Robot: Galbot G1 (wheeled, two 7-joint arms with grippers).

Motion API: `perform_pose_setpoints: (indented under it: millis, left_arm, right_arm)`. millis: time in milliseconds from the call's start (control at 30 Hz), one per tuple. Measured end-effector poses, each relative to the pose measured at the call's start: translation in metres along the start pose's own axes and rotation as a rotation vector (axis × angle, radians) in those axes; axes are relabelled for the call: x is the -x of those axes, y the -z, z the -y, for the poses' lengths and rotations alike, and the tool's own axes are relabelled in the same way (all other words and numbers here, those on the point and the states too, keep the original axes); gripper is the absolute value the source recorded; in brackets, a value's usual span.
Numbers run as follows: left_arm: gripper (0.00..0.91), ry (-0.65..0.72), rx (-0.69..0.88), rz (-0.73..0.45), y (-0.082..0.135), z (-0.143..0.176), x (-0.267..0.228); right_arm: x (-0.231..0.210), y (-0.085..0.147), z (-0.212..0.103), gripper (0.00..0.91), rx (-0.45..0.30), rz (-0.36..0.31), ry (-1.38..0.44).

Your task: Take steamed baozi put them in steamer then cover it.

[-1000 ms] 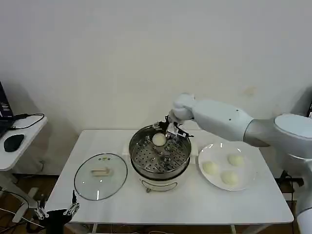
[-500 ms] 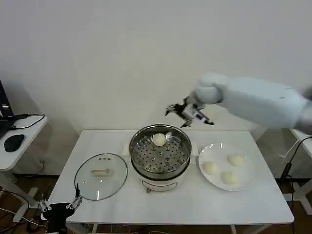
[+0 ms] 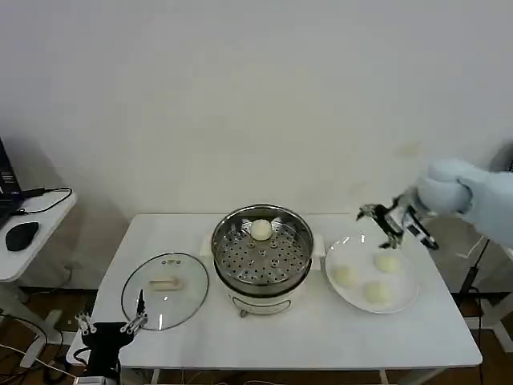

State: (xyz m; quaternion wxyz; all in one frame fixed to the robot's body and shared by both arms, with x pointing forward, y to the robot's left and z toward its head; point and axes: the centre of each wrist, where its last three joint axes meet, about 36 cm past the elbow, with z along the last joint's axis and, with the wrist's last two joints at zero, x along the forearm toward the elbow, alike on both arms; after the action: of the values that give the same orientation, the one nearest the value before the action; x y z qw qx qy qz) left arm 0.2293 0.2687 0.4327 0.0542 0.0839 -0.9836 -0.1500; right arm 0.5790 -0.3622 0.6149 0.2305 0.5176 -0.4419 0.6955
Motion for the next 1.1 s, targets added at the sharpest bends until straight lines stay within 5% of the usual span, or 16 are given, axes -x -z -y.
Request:
perform_pose_setpoints:
  millis: [533,1100]
  left_arm:
    - [0.907,0.005,0.004,0.024,0.003,0.005,-0.002]
    - [0.907,0.019,0.008,0.011,-0.001,0.003,-0.001]
  right_arm:
    - [0.085,-0.007,-0.038,0.907,0.224,0.014,0.07]
    - [0.155,0.014,-0.005,0.907,0.281,0.06,0.11]
